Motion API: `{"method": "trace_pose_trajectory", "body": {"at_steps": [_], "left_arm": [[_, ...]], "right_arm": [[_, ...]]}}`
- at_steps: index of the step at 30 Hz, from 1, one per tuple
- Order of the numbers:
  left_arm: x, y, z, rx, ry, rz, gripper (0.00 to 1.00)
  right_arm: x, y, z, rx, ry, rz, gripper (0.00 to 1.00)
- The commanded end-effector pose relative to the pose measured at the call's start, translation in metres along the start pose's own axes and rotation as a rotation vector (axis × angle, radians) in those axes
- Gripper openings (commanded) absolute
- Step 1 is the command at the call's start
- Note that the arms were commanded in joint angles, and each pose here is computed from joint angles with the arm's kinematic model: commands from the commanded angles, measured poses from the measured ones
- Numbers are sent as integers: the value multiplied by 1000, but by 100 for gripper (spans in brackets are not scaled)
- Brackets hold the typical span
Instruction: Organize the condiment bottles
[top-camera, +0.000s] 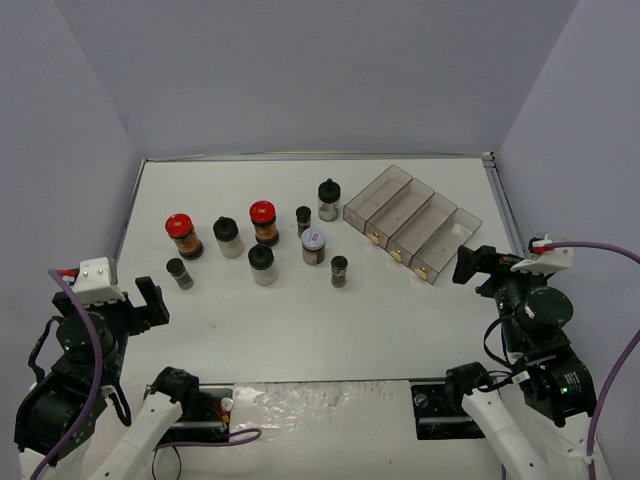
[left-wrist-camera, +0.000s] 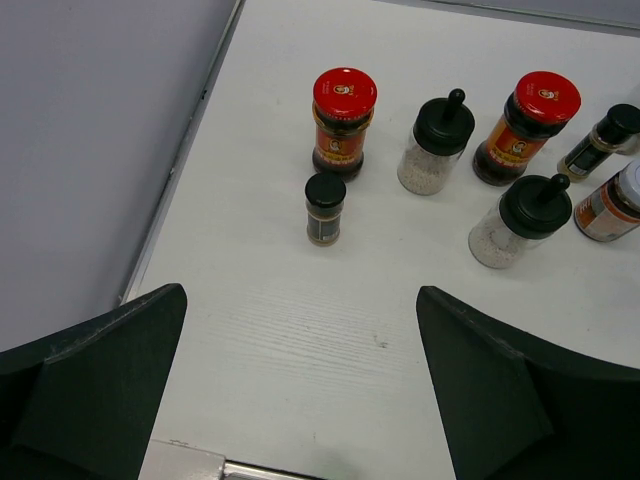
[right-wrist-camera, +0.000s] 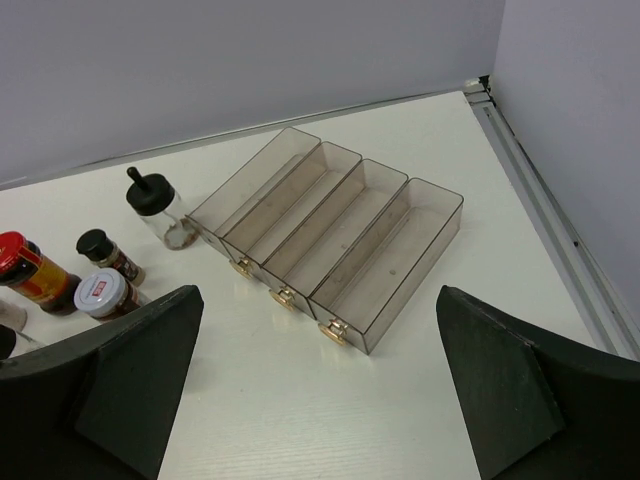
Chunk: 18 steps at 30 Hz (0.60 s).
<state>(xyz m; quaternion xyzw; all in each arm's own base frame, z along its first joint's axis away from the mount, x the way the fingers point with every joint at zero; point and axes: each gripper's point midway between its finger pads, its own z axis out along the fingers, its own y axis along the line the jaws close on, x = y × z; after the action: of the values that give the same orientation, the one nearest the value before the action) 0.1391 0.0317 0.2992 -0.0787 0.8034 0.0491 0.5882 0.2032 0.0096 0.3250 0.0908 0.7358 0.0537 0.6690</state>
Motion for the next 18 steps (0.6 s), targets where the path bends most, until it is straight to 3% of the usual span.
{"method": "trace_pose_trajectory", "body": {"at_steps": [1,9,18], "left_arm": [[-21,-8,7,2,-9,-26,97],[-41,-19,11,22,-1,-58,97],[-62,-38,19,75,11,-66,97]], "right_arm": [[-10,17,9,-71,-22,-3,100],[1,46,20,-220,58,-64,100],[37,89,70,-367,299,-137,100]]}}
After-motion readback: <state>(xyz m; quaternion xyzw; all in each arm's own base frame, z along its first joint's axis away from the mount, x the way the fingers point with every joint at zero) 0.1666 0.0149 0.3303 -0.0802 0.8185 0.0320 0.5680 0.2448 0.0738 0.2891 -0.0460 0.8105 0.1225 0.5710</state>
